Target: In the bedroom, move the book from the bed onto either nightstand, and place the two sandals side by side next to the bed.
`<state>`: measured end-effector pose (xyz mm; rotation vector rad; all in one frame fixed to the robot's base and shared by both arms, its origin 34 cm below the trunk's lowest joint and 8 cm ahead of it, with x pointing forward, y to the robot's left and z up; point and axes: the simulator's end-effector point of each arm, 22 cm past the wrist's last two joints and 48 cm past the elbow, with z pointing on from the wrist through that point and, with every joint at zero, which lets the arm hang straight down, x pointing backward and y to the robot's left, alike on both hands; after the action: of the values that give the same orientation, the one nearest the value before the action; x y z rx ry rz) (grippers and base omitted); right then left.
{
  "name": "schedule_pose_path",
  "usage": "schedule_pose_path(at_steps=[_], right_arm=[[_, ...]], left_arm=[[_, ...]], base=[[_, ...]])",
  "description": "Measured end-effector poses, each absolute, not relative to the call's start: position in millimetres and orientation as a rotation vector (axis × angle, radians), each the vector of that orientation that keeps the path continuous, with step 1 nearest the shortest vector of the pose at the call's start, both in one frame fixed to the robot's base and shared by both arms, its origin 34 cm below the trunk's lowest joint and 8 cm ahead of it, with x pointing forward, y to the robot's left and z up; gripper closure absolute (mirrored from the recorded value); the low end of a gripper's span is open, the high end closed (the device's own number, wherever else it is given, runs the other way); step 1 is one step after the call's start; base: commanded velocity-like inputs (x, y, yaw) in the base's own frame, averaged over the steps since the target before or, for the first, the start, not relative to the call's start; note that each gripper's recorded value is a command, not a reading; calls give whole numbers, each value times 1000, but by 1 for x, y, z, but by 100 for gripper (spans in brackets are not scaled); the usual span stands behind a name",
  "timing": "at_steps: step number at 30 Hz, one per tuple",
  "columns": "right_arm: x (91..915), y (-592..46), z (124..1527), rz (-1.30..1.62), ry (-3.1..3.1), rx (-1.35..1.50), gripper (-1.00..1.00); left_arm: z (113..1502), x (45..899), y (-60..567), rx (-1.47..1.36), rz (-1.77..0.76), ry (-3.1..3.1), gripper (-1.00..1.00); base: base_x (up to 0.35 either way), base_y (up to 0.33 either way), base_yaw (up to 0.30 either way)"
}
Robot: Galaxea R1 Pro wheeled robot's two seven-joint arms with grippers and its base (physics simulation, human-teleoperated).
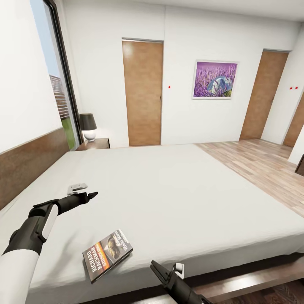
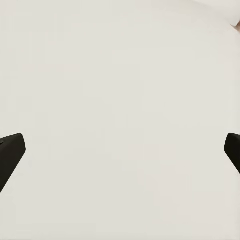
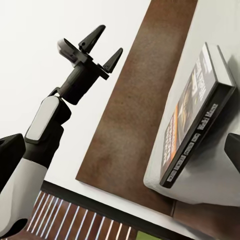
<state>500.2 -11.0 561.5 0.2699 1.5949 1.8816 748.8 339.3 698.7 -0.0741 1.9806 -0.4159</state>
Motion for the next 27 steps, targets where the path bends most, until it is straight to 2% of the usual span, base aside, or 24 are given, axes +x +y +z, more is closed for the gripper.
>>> schedule_pose_path(at_steps=[27], right_arm=[[494, -12, 534, 1856, 1632, 350, -100]], left_arm=[[690, 747, 339, -74, -416, 1980, -100]], base=[[0, 0, 0]])
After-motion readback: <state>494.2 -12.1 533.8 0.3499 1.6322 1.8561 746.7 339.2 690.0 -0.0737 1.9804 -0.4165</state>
